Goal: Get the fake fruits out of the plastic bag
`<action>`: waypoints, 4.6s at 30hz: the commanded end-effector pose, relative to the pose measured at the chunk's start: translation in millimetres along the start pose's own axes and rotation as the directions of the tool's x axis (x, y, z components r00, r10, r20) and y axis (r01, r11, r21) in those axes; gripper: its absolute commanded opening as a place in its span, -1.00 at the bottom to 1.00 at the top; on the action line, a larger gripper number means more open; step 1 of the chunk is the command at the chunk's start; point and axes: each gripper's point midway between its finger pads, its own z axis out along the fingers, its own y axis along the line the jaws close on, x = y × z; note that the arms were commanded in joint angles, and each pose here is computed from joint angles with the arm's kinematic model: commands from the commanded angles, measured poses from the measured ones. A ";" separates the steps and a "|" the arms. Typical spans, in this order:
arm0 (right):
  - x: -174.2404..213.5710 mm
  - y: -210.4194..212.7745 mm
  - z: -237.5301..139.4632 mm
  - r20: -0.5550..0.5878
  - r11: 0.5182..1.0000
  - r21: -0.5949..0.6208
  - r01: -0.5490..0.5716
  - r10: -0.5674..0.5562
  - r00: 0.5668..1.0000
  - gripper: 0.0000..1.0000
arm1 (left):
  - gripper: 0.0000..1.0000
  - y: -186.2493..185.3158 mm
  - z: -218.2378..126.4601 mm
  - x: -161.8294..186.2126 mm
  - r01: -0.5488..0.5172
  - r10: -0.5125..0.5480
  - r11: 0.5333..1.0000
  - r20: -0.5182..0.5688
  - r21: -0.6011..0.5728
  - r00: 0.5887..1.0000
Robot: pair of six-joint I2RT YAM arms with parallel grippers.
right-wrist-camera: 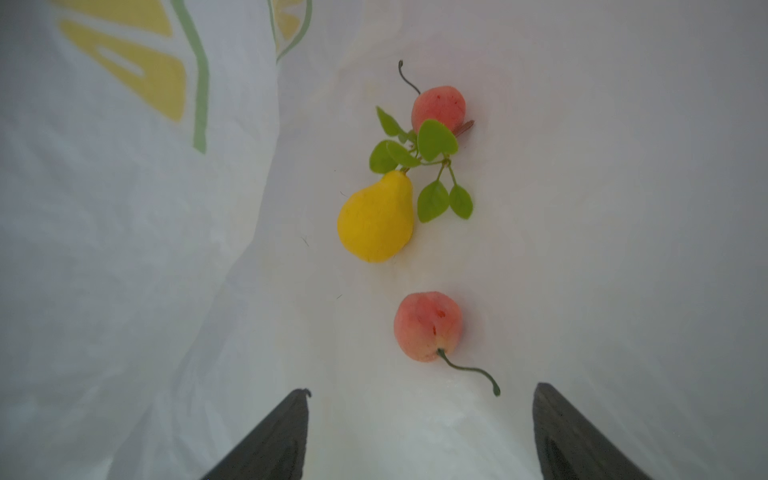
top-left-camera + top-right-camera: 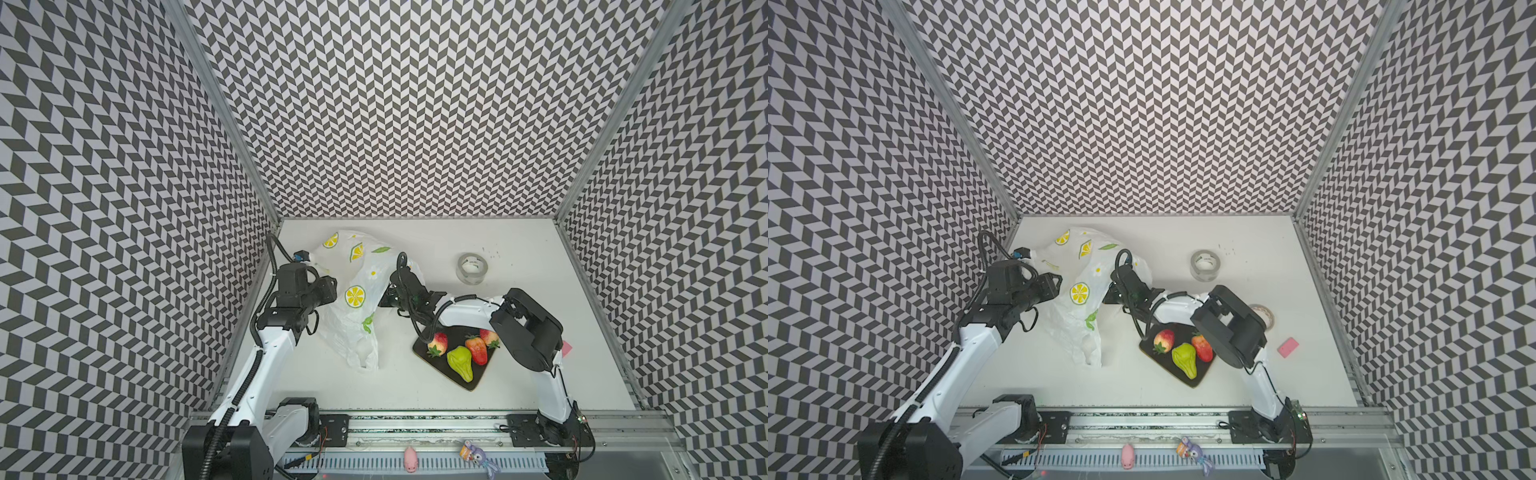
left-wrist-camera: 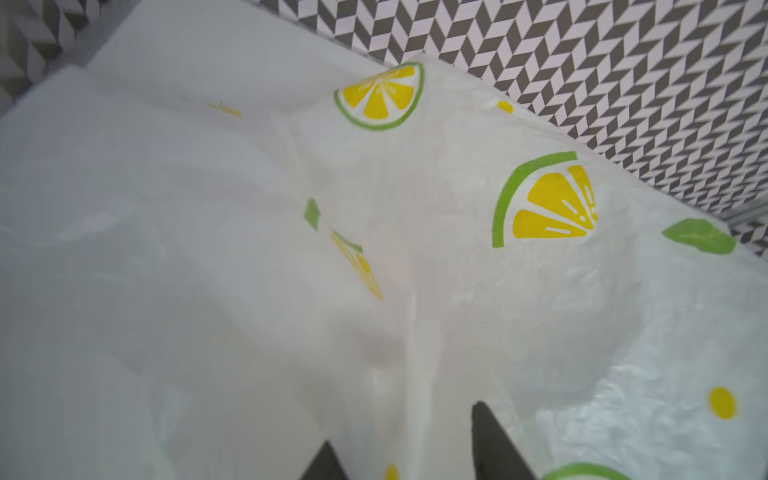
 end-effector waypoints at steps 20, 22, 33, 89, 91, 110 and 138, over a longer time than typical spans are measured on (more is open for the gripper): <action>-3.3 24.0 21.5 0.008 0.998 -0.064 -0.017 0.018 1.000 0.65 | 0.99 40.4 -6.7 -20.2 0.176 -0.176 0.977 0.012 -0.122 0.984; -3.4 20.3 29.2 0.009 0.999 -0.035 -0.003 0.003 1.000 0.65 | 0.94 39.8 2.0 -13.2 0.181 -0.183 0.978 -0.009 -0.103 0.983; -8.4 5.5 46.6 0.060 0.998 0.026 -0.050 0.048 0.997 0.50 | 0.05 47.5 24.9 15.7 0.179 -0.186 0.980 -0.071 -0.091 0.980; -65.8 38.5 5.0 0.297 0.929 -0.248 -0.273 0.341 0.892 -1.00 | -0.98 43.0 27.3 15.3 0.218 -0.221 0.974 -0.047 -0.052 0.974; -59.4 42.7 -5.4 0.277 0.932 -0.258 -0.253 0.322 0.905 -1.00 | -1.00 42.9 27.9 14.4 0.224 -0.226 0.973 -0.045 -0.051 0.973; 37.0 51.2 -75.2 -0.071 0.950 -0.300 0.086 -0.113 0.991 -1.00 | -1.00 38.1 25.8 3.1 0.224 -0.225 0.974 -0.013 -0.027 0.974; 68.1 2.3 -267.2 -0.024 0.920 -0.195 0.341 -0.352 0.936 -1.00 | -1.00 38.4 23.6 -3.9 0.223 -0.223 0.975 0.007 -0.011 0.975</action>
